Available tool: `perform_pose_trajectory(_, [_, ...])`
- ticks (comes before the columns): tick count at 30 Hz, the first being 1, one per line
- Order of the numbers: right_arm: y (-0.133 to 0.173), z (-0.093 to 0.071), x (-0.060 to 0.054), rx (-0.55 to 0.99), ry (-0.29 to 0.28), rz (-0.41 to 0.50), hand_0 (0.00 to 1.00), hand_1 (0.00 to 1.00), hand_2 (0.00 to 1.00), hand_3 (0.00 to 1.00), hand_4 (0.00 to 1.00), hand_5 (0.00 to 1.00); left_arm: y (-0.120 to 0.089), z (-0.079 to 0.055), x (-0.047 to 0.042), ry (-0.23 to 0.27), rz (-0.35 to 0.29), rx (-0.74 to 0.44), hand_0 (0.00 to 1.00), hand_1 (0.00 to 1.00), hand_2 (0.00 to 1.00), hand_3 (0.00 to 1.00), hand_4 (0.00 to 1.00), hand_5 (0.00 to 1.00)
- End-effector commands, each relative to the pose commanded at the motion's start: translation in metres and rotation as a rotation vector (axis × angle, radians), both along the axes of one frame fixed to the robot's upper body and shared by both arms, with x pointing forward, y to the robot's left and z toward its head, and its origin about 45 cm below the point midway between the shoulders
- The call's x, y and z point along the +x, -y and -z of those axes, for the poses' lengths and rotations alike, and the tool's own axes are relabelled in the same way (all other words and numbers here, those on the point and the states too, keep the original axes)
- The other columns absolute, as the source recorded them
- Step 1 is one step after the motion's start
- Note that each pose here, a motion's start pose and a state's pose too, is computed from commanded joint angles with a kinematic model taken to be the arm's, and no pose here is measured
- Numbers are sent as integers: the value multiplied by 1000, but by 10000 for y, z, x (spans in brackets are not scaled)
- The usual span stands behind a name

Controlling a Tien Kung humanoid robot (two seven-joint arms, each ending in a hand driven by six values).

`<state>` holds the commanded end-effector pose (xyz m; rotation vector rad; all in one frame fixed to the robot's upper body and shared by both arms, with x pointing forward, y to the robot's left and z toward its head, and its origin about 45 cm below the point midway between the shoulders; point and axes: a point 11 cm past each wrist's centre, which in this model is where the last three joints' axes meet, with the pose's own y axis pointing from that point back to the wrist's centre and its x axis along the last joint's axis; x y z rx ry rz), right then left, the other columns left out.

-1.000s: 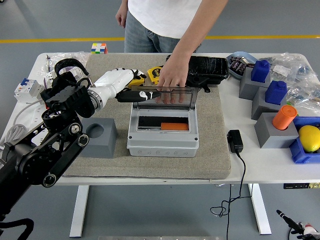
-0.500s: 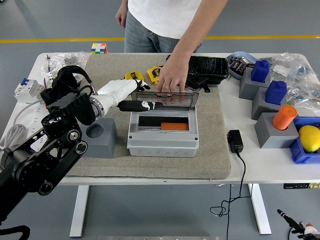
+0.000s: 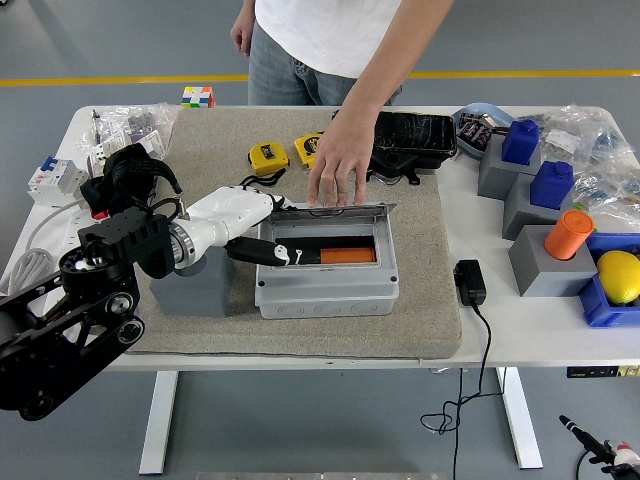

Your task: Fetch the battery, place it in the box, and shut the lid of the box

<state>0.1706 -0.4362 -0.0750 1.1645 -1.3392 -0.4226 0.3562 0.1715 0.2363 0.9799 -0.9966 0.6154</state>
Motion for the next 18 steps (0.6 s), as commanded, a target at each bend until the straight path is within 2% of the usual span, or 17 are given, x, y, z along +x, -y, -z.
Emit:
perform_pose_trajectory(4, [5,-8,15,-1,2,-1,881,850,790,816,998,998,38,-80,-55,20,30,3,912,877,806,813,998,998])
perform_pose_trajectory(12, [-2,-14,40,-1,5,-4,883,850,789,815,998,998,88,-159,-78,44,56,3,914,875,802,809,998,998])
perform_pose_trajectory(18, [16,-15,23,-5,-1,-1,883,850,790,816,998,998,143,-275,-90,79,78,-11,914,874,802,807,998,998])
